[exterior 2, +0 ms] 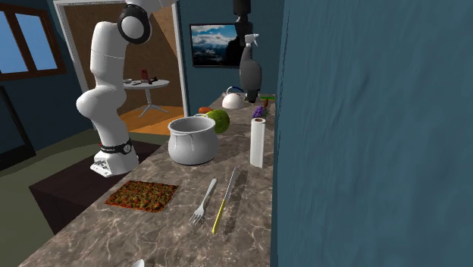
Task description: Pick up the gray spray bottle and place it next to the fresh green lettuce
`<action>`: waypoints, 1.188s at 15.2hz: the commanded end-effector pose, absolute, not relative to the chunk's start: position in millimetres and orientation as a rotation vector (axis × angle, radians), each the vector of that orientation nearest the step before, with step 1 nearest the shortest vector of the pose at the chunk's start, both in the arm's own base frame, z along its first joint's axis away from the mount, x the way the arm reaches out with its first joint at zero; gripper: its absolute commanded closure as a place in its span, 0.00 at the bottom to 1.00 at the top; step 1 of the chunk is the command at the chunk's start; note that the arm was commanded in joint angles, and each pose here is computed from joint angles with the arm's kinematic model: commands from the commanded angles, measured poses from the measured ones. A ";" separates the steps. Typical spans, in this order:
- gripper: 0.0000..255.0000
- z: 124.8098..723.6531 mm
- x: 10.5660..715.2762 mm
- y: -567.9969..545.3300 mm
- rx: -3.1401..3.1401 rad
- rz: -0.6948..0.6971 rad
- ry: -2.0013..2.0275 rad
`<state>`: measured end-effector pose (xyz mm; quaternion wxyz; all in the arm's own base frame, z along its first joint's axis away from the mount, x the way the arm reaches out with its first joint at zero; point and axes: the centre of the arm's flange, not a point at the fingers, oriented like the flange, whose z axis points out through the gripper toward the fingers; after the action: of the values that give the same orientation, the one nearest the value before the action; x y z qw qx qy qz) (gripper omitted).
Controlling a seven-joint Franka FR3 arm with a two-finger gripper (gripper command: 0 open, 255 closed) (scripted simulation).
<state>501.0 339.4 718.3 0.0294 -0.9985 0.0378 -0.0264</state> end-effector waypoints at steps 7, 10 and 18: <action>1.00 676.5 501.0 340.4 -3.079 -0.083 0.118; 1.00 660.6 501.0 340.4 -3.079 -0.083 0.118; 1.00 618.4 501.0 340.4 -3.079 -0.083 0.118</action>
<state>500.8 340.1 623.5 0.0294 -0.9985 0.0381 -0.0265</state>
